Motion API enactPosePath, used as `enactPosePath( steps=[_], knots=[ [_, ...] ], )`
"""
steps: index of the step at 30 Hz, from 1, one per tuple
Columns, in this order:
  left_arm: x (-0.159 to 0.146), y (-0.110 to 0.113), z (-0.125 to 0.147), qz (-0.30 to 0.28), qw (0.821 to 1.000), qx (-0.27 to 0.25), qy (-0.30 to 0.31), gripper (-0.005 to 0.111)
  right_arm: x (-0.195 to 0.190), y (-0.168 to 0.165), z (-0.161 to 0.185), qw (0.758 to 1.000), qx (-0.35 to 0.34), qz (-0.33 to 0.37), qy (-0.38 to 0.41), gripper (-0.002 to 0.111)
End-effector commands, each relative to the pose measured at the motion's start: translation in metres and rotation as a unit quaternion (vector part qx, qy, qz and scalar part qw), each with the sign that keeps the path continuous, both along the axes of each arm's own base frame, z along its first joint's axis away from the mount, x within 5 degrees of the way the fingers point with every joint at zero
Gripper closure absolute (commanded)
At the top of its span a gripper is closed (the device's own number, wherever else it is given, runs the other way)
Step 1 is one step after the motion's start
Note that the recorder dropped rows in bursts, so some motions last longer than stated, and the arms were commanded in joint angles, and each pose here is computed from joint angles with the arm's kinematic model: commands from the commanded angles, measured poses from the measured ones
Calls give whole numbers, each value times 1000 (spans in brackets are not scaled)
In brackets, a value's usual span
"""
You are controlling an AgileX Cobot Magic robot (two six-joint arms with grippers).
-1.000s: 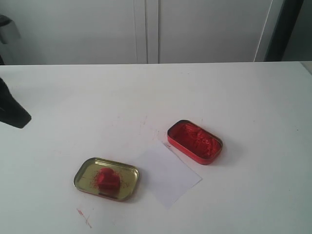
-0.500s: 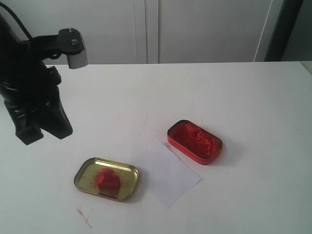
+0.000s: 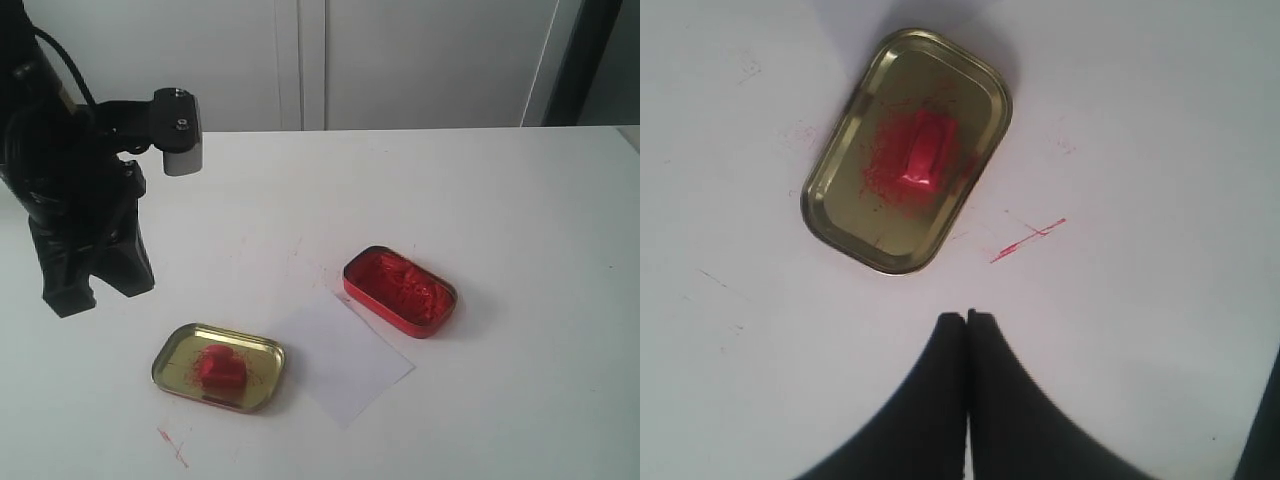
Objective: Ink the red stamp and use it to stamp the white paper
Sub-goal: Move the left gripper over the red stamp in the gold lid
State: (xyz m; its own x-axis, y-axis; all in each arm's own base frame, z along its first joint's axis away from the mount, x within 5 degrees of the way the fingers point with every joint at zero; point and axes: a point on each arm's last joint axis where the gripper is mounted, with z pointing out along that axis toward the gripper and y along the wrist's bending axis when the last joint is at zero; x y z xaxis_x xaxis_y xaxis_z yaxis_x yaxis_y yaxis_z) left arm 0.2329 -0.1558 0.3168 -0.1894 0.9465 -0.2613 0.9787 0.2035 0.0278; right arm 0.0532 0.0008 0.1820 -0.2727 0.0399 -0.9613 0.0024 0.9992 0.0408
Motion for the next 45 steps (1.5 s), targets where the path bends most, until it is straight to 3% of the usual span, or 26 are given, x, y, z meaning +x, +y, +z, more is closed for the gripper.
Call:
enactPosePath(
  steps=[1,26,33,40,45],
  knots=[
    [-2,0,3,-9,1000,-2,1,107,0,0,0,1000,3,0,-7,108],
    [-1,-4,4,-7,1000,-21,-6,107,0,0,0,1000,3,0,-7,108],
    [-9,-20,-4,-86,996,-12,12,107,0,0,0,1000,3,0,-7,108],
    [-9,-24,-6,-95,995,-13,7,107,0,0,0,1000,3,0,-7,108],
    [5,-31,-28,-145,989,8,10,107,0,0,0,1000,3,0,-7,108]
  ],
)
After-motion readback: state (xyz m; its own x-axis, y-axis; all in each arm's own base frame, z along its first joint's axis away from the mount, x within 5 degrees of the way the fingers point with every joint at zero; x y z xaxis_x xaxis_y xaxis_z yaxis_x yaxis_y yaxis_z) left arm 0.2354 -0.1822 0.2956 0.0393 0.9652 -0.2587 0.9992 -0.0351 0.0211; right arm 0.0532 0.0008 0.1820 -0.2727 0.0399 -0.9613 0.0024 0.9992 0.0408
